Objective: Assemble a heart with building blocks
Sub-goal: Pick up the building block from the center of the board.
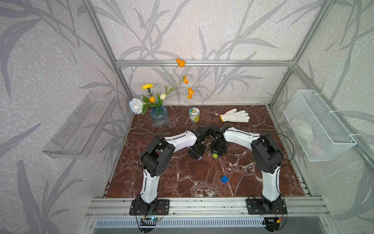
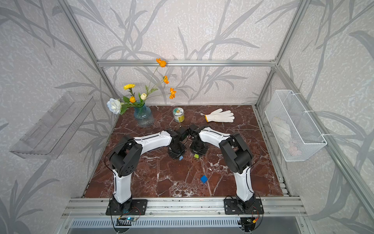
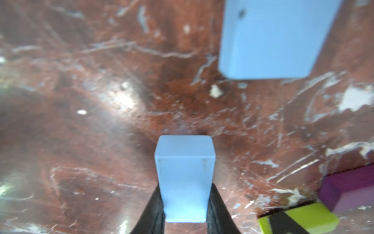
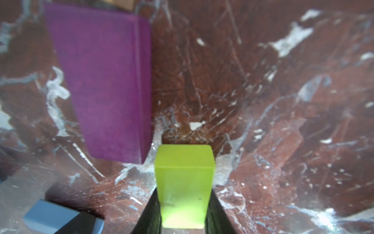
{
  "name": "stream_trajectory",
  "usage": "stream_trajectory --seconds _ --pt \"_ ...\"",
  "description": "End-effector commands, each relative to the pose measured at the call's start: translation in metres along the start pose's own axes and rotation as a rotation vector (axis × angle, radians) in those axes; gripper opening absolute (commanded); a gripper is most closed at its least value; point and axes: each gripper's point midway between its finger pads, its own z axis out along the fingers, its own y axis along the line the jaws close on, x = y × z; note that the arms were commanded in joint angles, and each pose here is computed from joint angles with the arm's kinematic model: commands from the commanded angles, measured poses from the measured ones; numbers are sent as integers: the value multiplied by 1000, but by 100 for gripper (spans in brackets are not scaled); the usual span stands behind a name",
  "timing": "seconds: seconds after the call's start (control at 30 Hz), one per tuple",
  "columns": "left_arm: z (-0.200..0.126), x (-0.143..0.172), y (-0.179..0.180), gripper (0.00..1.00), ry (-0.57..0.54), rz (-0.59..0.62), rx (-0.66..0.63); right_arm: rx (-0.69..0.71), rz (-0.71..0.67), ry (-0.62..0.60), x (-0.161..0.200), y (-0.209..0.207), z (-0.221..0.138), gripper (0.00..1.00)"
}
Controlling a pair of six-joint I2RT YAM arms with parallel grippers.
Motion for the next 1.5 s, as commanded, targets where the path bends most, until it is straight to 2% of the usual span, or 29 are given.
stream_trajectory --seconds 0.0,0.37,0.87,1.47 --pt "13 -8 5 21 -6 15 -45 12 3 20 4 2 1 0" --pt "16 -15 -8 21 8 30 -44 5 11 32 8 2 -7 0" --pt "18 -20 -25 21 16 38 -42 7 63 6 9 -33 -31 0" --pt "0 -36 -19 21 -33 18 -87 5 85 5 5 -39 -29 0"
